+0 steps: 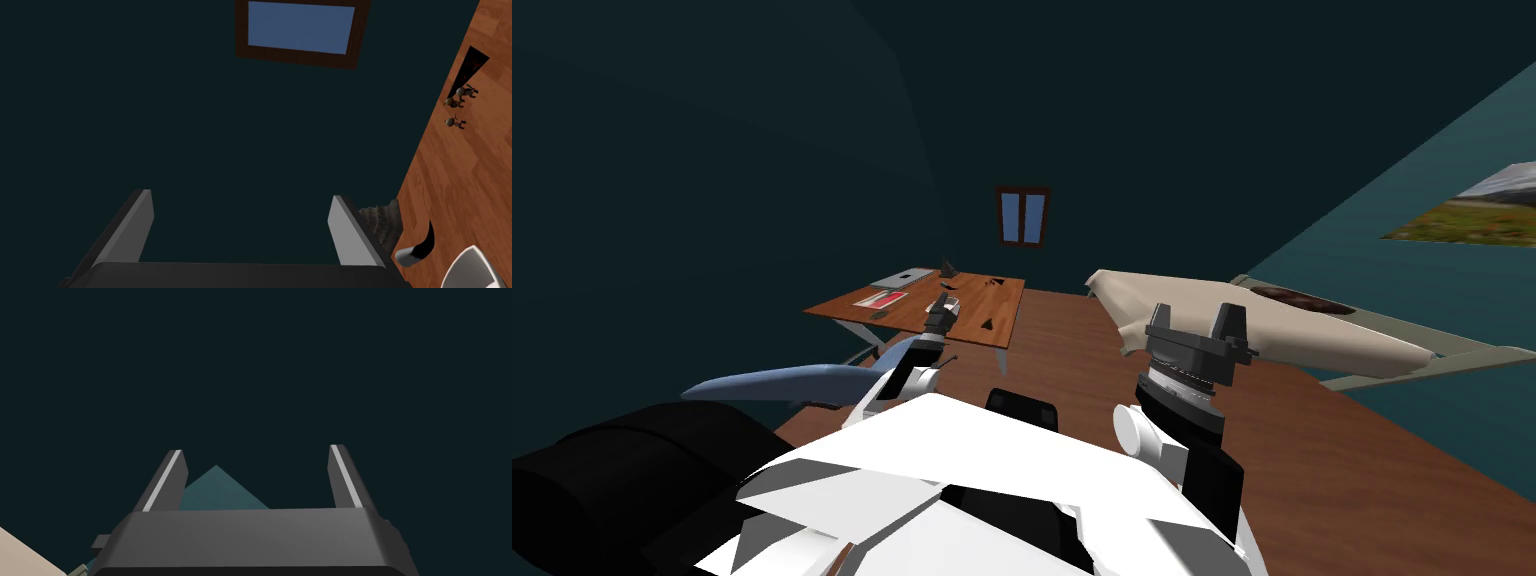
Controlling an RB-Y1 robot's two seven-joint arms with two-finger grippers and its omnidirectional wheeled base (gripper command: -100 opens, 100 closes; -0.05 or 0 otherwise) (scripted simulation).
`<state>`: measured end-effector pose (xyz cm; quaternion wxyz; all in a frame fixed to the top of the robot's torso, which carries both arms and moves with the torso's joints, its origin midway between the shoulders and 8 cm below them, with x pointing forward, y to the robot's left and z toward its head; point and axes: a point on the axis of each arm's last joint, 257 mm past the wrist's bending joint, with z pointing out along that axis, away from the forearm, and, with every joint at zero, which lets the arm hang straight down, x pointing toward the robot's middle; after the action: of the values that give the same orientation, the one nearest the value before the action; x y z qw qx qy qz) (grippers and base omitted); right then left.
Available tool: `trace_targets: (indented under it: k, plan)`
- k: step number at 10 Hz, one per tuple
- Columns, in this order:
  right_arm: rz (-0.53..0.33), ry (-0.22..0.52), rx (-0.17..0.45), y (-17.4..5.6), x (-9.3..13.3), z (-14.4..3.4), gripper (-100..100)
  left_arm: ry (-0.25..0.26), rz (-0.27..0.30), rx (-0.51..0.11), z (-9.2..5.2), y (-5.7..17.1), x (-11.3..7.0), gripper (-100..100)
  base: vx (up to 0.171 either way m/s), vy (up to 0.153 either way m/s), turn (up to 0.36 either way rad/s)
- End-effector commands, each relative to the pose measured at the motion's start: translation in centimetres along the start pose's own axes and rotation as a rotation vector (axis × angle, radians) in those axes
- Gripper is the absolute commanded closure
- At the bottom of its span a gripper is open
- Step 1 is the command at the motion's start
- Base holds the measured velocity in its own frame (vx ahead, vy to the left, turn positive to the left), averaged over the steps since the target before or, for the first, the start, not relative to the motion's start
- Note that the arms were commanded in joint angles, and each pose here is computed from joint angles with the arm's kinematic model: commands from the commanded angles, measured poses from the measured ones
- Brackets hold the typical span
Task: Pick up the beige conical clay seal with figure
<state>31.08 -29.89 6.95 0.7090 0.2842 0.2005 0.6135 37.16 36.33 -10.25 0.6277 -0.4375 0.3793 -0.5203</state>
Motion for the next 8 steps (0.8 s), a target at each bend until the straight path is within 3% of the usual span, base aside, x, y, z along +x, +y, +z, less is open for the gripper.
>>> trace_targets:
  k: [1, 3, 4, 5, 6, 8]
  plan:
    - [0.000, 0.000, 0.000, 0.0, 0.0, 0.0, 0, -0.020, -0.003, -0.037, -0.1, 1.2, -0.8, -100, 0.009, -0.077, -0.060]
    - [0.000, 0.000, 0.000, 0.0, 0.0, 0.0, 0, -0.097, -0.017, -0.144, -1.7, 4.7, -4.6, -100, 0.019, -0.098, -0.203]
    - [0.000, 0.000, 0.000, 0.0, 0.0, 0.0, 0, -0.097, -0.017, -0.144, -1.7, 4.7, -4.6, -100, 0.014, -0.080, -0.097]
    - [0.000, 0.000, 0.000, 0.0, 0.0, 0.0, 0, -0.140, -0.027, -0.199, -2.8, 6.4, -6.6, -100, 0.025, -0.087, -0.163]
    - [0.000, 0.000, 0.000, 0.0, 0.0, 0.0, 0, -0.140, -0.027, -0.199, -2.8, 6.4, -6.6, -100, 0.020, -0.069, -0.080]
    - [0.000, 0.000, 0.000, 0.0, 0.0, 0.0, 0, -0.230, -0.046, -0.308, -5.4, 9.6, -10.7, -100, 0.021, -0.095, -0.254]
